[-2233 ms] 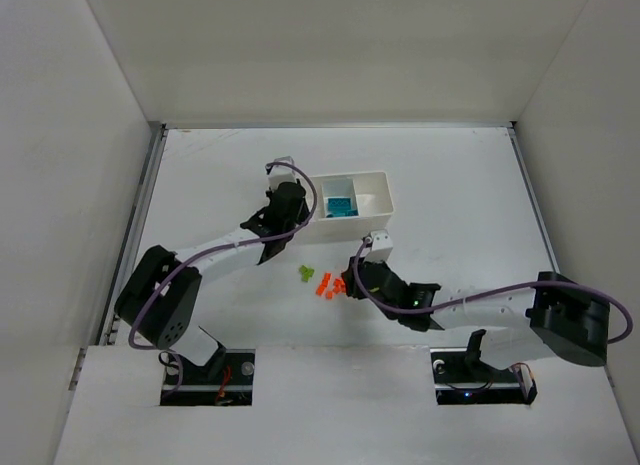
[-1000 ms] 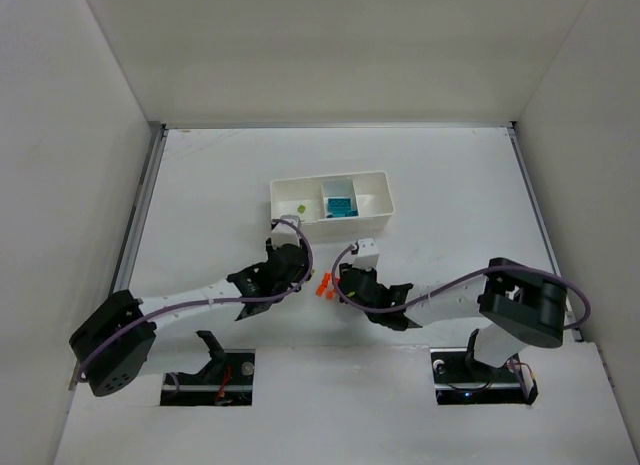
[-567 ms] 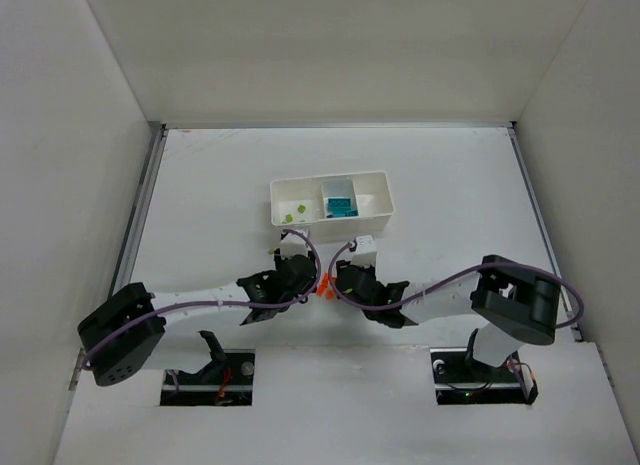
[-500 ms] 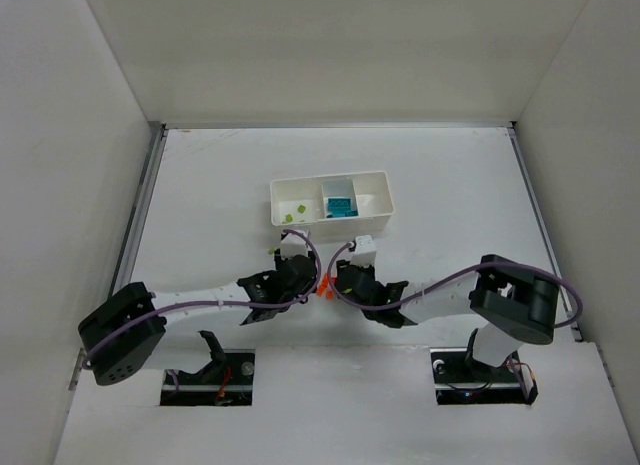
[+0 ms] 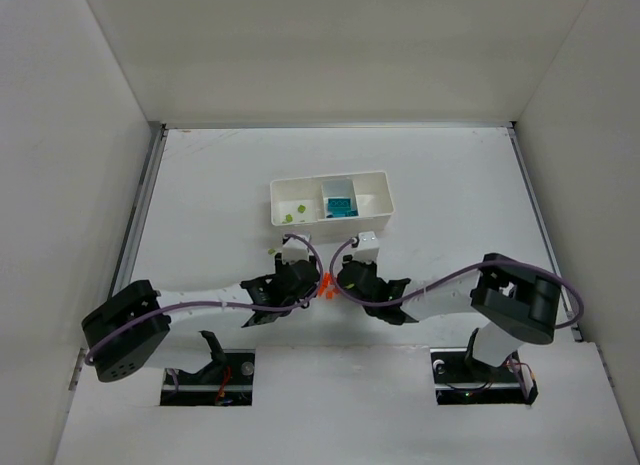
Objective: Sort the legos into containers by color
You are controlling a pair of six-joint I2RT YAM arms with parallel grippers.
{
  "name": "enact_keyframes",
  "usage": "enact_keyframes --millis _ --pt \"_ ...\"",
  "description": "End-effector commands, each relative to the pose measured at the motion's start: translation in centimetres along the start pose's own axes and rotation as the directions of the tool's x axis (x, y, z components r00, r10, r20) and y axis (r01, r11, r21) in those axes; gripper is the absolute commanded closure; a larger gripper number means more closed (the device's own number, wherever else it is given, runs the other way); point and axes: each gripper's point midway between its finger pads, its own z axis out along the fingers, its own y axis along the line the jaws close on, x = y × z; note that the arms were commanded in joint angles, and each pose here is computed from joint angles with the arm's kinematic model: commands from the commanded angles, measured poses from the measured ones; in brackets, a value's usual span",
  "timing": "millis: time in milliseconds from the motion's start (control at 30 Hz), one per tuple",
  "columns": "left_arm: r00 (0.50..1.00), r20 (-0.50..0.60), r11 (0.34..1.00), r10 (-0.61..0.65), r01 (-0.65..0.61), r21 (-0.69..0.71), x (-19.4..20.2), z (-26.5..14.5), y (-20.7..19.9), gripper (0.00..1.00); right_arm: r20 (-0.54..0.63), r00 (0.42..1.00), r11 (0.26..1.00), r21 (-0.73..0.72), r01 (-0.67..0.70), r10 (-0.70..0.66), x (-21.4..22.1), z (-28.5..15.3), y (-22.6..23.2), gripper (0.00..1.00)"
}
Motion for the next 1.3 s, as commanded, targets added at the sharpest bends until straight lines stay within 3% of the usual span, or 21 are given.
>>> enact_keyframes --millis 0,333,633,967,1267 --pt "1.000 -0.008 1.000 -0.001 0.000 -0.026 0.6 0.2 0.4 0.57 0.048 0.997 0.998 -0.034 -0.062 0.063 -2.3 -1.2 0.4 0.70" --pt "1.000 0.007 1.000 -0.019 0.019 -0.004 0.3 -0.5 0.1 0.57 0.081 0.990 0.990 -0.093 -0.108 0.116 -4.9 -3.9 0.1 0.70" --pt "1.000 -0.012 1.000 -0.019 0.019 0.010 0.6 -0.4 -0.2 0.57 0.229 0.961 0.987 -0.068 -0.143 0.155 -13.4 -4.2 -2.5 0.72" --pt "1.000 -0.009 1.000 -0.026 0.026 0.010 0.8 0.2 0.0 0.58 0.304 0.936 0.981 0.022 -0.190 0.175 -20.5 0.4 -7.5 0.72" --pt "1.000 -0.015 0.999 -0.027 0.028 0.019 1.1 -0.1 0.3 0.59 0.257 0.957 0.984 0.081 -0.160 0.135 -20.6 4.8 -8.4 0.71"
